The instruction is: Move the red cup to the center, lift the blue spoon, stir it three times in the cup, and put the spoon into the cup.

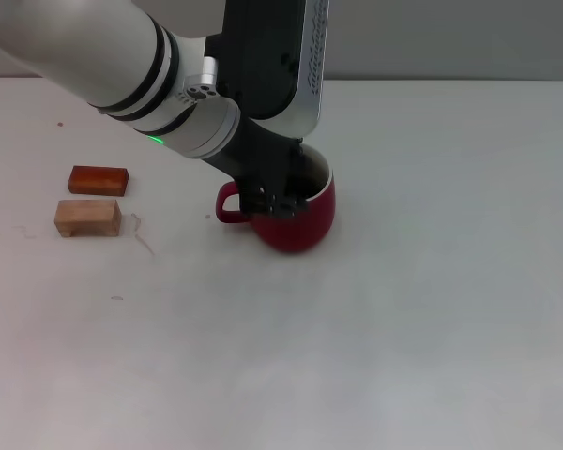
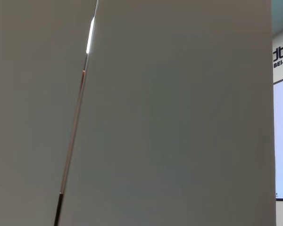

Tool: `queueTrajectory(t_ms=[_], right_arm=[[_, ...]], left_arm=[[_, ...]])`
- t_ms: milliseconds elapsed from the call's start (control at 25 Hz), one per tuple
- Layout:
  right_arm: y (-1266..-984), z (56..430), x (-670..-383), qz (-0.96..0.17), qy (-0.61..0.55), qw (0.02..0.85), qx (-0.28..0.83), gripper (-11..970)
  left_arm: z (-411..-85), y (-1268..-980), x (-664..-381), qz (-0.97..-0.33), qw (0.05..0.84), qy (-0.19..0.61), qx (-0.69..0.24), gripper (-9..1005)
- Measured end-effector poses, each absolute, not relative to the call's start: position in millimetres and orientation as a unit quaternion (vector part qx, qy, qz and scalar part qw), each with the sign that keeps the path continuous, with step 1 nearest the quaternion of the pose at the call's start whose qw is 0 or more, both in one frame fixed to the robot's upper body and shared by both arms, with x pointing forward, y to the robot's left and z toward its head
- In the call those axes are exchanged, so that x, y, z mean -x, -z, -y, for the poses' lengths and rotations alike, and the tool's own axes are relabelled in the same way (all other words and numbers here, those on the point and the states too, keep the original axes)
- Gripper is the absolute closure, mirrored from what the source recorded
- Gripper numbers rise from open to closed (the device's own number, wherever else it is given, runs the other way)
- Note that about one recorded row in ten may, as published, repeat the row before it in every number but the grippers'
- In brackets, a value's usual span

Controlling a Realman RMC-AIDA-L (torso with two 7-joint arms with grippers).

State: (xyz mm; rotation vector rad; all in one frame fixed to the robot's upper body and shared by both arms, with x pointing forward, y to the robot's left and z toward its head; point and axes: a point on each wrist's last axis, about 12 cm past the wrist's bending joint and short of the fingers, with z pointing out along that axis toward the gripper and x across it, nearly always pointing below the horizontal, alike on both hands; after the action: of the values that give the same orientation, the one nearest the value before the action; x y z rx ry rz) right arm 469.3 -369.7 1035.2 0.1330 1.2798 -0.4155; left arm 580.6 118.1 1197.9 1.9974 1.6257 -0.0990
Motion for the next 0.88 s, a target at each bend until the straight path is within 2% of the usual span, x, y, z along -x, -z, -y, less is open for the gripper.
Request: queueTrajectory(t_ms=[120, 200, 240, 360, 400, 480, 520, 560, 600, 680, 720, 760, 800, 840, 880], right_arm=[[-1035, 370, -469, -0.593, 0.193, 0.78, -0.062, 275], [-1034, 371, -467, -0.594, 0.194, 0.778, -0.062, 275], [-1034, 371, -467, -0.594, 0.194, 0.778, -0.062, 275], [-1034, 371, -467, -0.594, 0.195, 0.778, -0.062, 275], [-1034, 372, -467, -0.594, 0.196, 0.778, -0.062, 275], [-1034, 372, -467, -0.594, 0.197, 0.777, -0.063, 275], [-1034, 372, -467, -0.594, 0.197, 0.777, -0.063, 275], [-1034, 373, -466, -0.594, 0.198, 0.777, -0.064, 275], [-1034, 374, -466, -0.594, 0.2, 0.777, -0.065, 275], [-1035, 375, -466, -0.594, 0.202, 0.776, -0.065, 275], [-1035, 375, -466, -0.594, 0.202, 0.776, -0.065, 275], [-1035, 376, -466, -0.594, 0.204, 0.776, -0.065, 275], [-1035, 377, -466, -0.593, 0.207, 0.775, -0.064, 275], [-1035, 377, -466, -0.593, 0.207, 0.775, -0.064, 275], [-1035, 378, -466, -0.593, 0.209, 0.775, -0.066, 275]], left_arm=[[-117, -1199, -581, -0.606, 0.286, 0.039, -0.742, 610], [-119, -1213, -582, -0.609, 0.328, 0.071, -0.719, 517], [-119, -1213, -582, -0.609, 0.328, 0.071, -0.719, 504], [-134, -1238, -585, -0.611, 0.407, 0.14, -0.665, 465], [-153, -1257, -588, -0.599, 0.478, 0.206, -0.609, 452], [-174, -1265, -591, -0.589, 0.531, 0.255, -0.553, 426], [-174, -1265, -591, -0.589, 0.531, 0.255, -0.553, 413], [-186, -1269, -593, -0.581, 0.56, 0.284, -0.517, 400], [-210, -1271, -596, -0.57, 0.607, 0.333, -0.442, 400], [-210, -1271, -596, -0.57, 0.607, 0.333, -0.442, 400], [-228, -1270, -599, -0.562, 0.636, 0.364, -0.383, 400], [-266, -1256, -604, -0.539, 0.688, 0.416, -0.25, 400], [-285, -1246, -605, -0.524, 0.712, 0.43, -0.184, 400], [-285, -1246, -605, -0.524, 0.712, 0.43, -0.184, 400], [-298, -1238, -604, -0.514, 0.727, 0.431, -0.144, 400]])
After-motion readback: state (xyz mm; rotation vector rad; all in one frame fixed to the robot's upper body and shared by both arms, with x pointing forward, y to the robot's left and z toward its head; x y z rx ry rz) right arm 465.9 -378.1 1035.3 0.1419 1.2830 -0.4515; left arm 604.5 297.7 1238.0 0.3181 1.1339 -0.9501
